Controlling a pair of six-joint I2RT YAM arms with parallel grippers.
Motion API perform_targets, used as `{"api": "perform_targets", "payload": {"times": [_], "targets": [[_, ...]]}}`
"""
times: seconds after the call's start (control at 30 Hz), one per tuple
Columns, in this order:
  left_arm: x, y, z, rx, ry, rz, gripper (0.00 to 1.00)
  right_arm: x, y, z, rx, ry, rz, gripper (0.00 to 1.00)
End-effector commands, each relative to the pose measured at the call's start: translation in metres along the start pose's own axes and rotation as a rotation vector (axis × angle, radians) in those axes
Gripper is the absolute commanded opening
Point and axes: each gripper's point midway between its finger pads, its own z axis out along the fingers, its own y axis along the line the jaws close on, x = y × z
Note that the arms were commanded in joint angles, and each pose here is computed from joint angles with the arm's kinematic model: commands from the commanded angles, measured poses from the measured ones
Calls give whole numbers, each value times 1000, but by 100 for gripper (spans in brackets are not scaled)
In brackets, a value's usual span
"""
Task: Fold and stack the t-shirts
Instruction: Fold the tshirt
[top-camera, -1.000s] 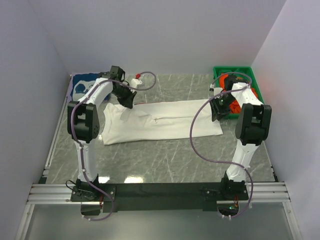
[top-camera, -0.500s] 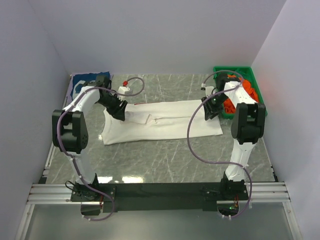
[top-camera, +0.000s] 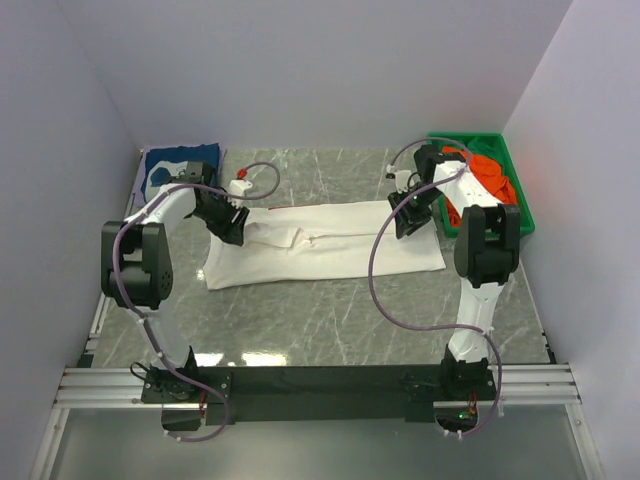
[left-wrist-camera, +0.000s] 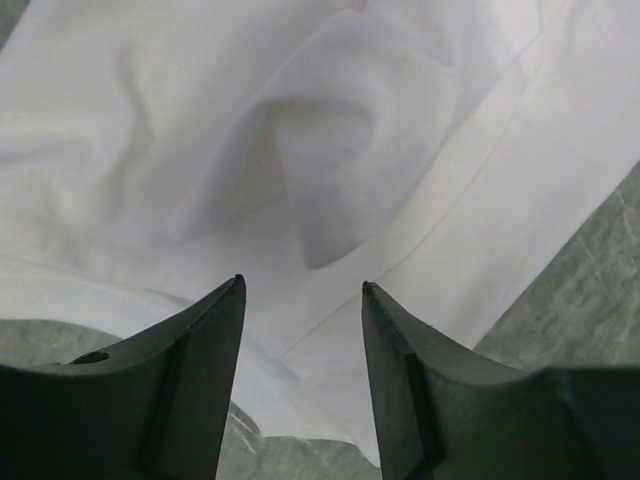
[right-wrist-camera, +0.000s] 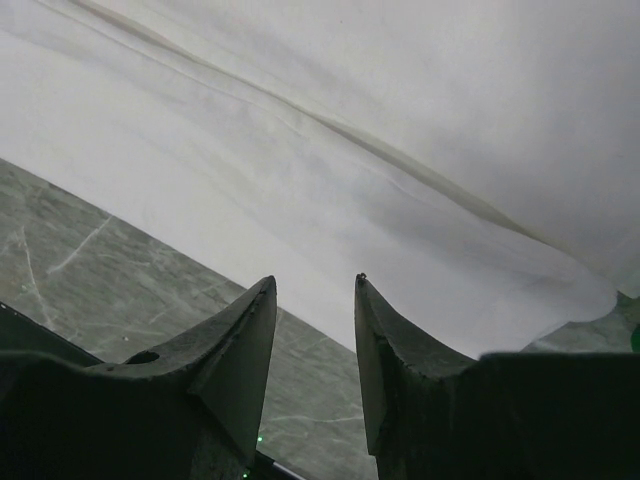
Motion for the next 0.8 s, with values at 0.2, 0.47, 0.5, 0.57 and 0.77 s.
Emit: {"api": "perform_targets", "payload": {"times": [0.2,0.47,0.5,0.57,0.77], "targets": [[-7,6,24,42,22,15,48,-9,0,0,17,-21,-21,45],[-40,23,-9,-88,-30,113,1,-8,-2,-1,26,-17,-17,44],[-40,22,-15,-93,-19,128,1,-8,-3,-2,27,-19,-16,44],[-44,25,-25,-122,-13,164,1,-7,-2,0,24,-12,-18,44],[-7,17,-29,-151,120,349,1,-1,-5,0,33,7,-27,43]]}}
